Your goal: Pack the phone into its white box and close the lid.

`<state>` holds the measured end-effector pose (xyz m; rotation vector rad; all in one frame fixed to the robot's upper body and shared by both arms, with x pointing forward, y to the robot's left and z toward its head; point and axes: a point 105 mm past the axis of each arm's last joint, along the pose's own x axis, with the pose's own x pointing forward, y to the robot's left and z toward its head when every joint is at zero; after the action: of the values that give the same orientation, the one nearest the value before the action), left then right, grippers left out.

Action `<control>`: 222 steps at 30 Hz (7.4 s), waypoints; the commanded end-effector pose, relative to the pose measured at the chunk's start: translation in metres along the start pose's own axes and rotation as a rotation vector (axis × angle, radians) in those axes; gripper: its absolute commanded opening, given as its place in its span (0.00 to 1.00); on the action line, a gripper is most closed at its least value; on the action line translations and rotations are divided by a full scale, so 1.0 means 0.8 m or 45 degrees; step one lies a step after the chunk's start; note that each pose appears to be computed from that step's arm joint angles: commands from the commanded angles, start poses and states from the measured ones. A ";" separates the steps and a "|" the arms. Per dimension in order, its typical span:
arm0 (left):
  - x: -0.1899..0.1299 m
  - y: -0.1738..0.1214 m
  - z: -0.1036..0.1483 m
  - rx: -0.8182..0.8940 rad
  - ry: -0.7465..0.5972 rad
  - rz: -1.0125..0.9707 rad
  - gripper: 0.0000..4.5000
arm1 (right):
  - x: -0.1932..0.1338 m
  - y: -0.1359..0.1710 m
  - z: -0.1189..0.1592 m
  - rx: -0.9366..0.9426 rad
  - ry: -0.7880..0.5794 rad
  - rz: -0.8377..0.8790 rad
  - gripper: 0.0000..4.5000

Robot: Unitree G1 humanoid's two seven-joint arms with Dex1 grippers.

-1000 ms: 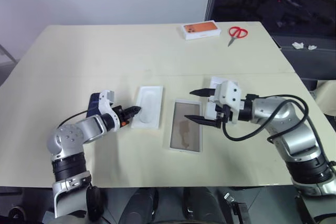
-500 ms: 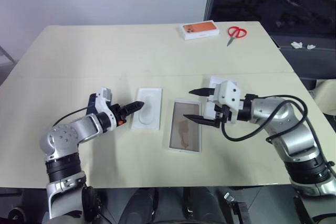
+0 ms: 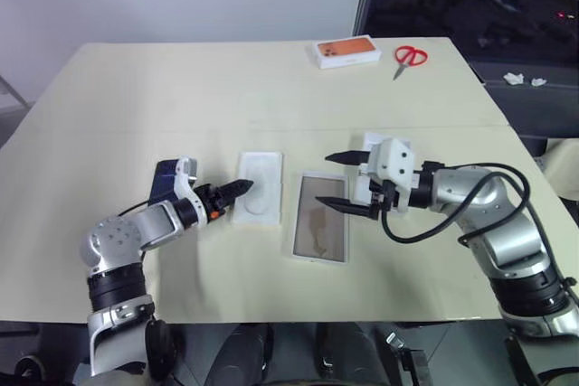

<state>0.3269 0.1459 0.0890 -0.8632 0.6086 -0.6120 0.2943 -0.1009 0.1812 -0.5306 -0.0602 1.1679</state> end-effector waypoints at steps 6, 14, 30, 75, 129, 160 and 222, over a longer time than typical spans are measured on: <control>-0.011 0.001 0.007 0.009 -0.035 -0.012 0.15 | 0.001 0.002 0.022 -0.080 -0.054 0.003 0.86; -0.010 0.007 0.005 -0.025 -0.057 -0.002 0.01 | 0.001 0.001 0.022 -0.082 -0.056 0.002 0.86; -0.015 0.003 0.014 0.079 -0.035 0.036 0.01 | 0.000 -0.001 0.022 -0.084 -0.052 0.000 0.86; 0.017 0.006 -0.024 -0.200 0.040 -0.114 0.02 | -0.002 -0.001 0.025 -0.083 -0.057 0.001 0.86; 0.038 -0.095 -0.070 0.024 0.238 -0.343 0.20 | -0.043 -0.034 -0.011 0.063 -0.014 -0.164 0.86; -0.029 -0.057 0.038 0.924 -0.225 -0.191 0.85 | 0.021 0.006 -0.075 -0.272 0.362 -0.049 0.00; -0.022 -0.044 0.036 0.974 -0.234 -0.106 0.85 | 0.035 0.008 -0.081 -0.811 0.445 0.176 0.00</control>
<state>0.3265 0.1545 0.1291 -0.2480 0.1721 -0.7549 0.3250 -0.1061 0.1085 -1.2912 -0.0362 1.1451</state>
